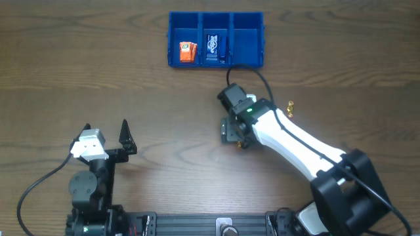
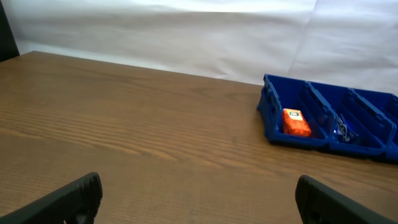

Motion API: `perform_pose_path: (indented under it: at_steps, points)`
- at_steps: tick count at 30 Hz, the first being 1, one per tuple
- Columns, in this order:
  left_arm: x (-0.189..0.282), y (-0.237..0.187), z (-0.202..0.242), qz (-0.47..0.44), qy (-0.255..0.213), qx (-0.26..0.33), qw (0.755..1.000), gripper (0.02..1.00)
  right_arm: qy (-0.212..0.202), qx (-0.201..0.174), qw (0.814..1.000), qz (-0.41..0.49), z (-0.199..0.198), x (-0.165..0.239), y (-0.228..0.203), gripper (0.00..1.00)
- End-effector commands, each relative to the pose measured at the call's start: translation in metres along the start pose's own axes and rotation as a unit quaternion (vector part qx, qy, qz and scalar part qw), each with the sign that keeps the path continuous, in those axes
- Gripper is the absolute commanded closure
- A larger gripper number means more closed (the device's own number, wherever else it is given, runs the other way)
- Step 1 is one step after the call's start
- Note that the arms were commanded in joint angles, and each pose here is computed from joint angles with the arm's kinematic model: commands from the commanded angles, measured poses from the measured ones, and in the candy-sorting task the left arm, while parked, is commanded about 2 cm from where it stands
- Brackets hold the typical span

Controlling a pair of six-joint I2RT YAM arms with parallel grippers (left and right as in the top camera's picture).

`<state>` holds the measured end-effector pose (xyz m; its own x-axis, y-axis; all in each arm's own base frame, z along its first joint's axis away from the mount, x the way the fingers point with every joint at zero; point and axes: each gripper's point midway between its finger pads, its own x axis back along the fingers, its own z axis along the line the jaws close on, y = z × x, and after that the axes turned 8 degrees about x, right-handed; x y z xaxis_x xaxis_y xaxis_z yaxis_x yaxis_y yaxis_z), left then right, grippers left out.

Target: Sort Candies Into Trays

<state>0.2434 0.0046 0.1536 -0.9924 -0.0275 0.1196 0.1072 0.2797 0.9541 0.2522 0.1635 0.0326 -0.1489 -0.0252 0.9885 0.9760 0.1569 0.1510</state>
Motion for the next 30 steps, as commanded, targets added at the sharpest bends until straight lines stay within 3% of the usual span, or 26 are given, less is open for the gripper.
perform_pose_path:
  at_steps: [1, 10, 18, 30]
  points:
    - [-0.003, -0.018, 0.006, 0.021, 0.007, -0.006, 1.000, 0.020, -0.005, 0.000, 0.999, 0.043, 0.002, -0.019, -0.016, 0.174]
    - [-0.003, -0.018, 0.006, 0.021, 0.007, -0.006, 1.000, 0.020, -0.013, -0.015, 0.998, 0.064, 0.000, -0.027, -0.023, 0.202]
    - [-0.003, -0.018, 0.006, 0.021, 0.007, -0.006, 1.000, 0.020, -0.013, -0.023, 0.997, 0.074, -0.002, -0.038, -0.023, 0.297]
    - [-0.003, -0.018, 0.006, 0.021, 0.007, -0.006, 1.000, 0.023, -0.006, -0.025, 0.998, 0.060, 0.001, -0.039, -0.016, 0.645]
